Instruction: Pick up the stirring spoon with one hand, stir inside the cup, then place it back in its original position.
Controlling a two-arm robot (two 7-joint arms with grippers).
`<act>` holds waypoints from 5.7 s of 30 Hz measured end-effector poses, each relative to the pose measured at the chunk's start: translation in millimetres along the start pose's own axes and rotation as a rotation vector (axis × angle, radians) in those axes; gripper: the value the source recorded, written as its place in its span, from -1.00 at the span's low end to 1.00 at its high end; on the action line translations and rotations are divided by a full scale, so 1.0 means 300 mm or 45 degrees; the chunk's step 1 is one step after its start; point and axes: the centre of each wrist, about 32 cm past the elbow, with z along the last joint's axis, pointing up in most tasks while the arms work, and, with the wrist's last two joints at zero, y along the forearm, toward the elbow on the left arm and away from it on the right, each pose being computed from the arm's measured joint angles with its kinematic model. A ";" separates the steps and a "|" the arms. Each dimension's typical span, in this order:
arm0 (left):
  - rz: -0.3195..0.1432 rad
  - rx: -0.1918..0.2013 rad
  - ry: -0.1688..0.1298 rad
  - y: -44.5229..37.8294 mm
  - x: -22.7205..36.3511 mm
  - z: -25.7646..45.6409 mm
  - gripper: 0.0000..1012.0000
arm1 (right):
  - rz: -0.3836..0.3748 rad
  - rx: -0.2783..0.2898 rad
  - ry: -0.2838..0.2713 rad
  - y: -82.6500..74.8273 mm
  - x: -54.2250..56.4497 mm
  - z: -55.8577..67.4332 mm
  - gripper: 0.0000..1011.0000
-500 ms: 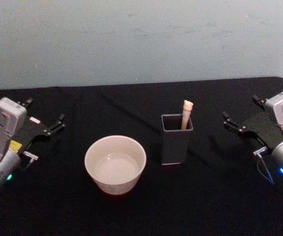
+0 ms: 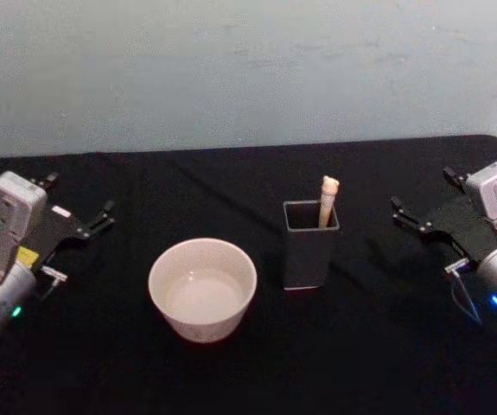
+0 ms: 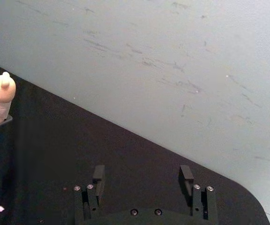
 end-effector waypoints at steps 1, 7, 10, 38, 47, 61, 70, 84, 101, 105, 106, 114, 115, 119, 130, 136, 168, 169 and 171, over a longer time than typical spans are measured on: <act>0.000 0.000 0.000 0.000 0.000 0.000 0.98 | 0.000 0.000 0.000 0.000 0.000 0.000 0.98; 0.000 0.000 0.000 0.000 0.000 0.000 0.98 | 0.000 0.000 0.000 0.000 0.000 0.000 0.98; 0.000 0.000 0.000 0.000 0.000 0.000 0.98 | 0.000 0.000 0.000 0.000 0.000 0.000 0.98; 0.000 0.000 0.000 0.000 0.000 0.000 0.98 | 0.219 0.182 0.335 -0.096 0.040 0.107 0.98; 0.000 0.000 0.000 0.000 0.000 0.000 0.98 | 0.363 0.163 0.380 -0.137 0.011 0.116 0.98; 0.000 0.000 0.000 0.000 0.000 0.000 0.98 | 0.432 0.130 0.365 -0.065 -0.053 0.103 0.98; 0.000 0.000 0.000 0.000 0.000 0.000 0.98 | 0.447 0.123 0.392 -0.002 -0.070 0.107 0.98; 0.000 0.000 0.000 0.000 0.000 0.000 0.98 | 0.468 0.114 0.429 0.066 -0.074 0.116 0.98; 0.000 0.000 0.000 0.000 0.000 0.000 0.98 | 0.492 0.098 0.451 0.086 -0.072 0.123 0.98; 0.000 0.000 0.000 0.000 0.000 0.000 0.98 | 0.492 0.098 0.452 0.086 -0.072 0.123 0.98; 0.000 0.000 0.000 0.000 0.000 0.000 0.98 | 0.492 0.098 0.452 0.086 -0.072 0.123 0.98; 0.000 0.000 0.000 0.000 0.000 0.000 0.98 | 0.492 0.099 0.452 0.085 -0.073 0.123 0.96; 0.000 0.000 0.000 0.000 0.000 0.000 0.98 | 0.492 0.099 0.452 0.085 -0.073 0.123 0.90; 0.000 0.000 0.000 0.000 0.000 0.000 0.98 | 0.491 0.099 0.452 0.085 -0.073 0.122 0.76; 0.000 0.000 0.000 0.000 0.000 0.000 0.98 | 0.490 0.100 0.452 0.085 -0.073 0.122 0.06; 0.000 0.000 0.000 0.000 0.000 0.000 0.98 | 0.490 0.101 0.451 0.085 -0.074 0.122 -0.34; 0.000 0.000 0.000 0.000 0.000 0.000 0.98 | 0.547 0.104 0.528 0.070 -0.060 0.150 -0.58; 0.000 0.000 0.000 0.000 0.000 0.000 0.98 | 0.548 0.107 0.531 0.070 -0.059 0.153 -0.58; 0.000 0.000 0.000 0.000 0.000 0.000 0.98 | 0.549 0.118 0.548 0.068 -0.052 0.167 -0.58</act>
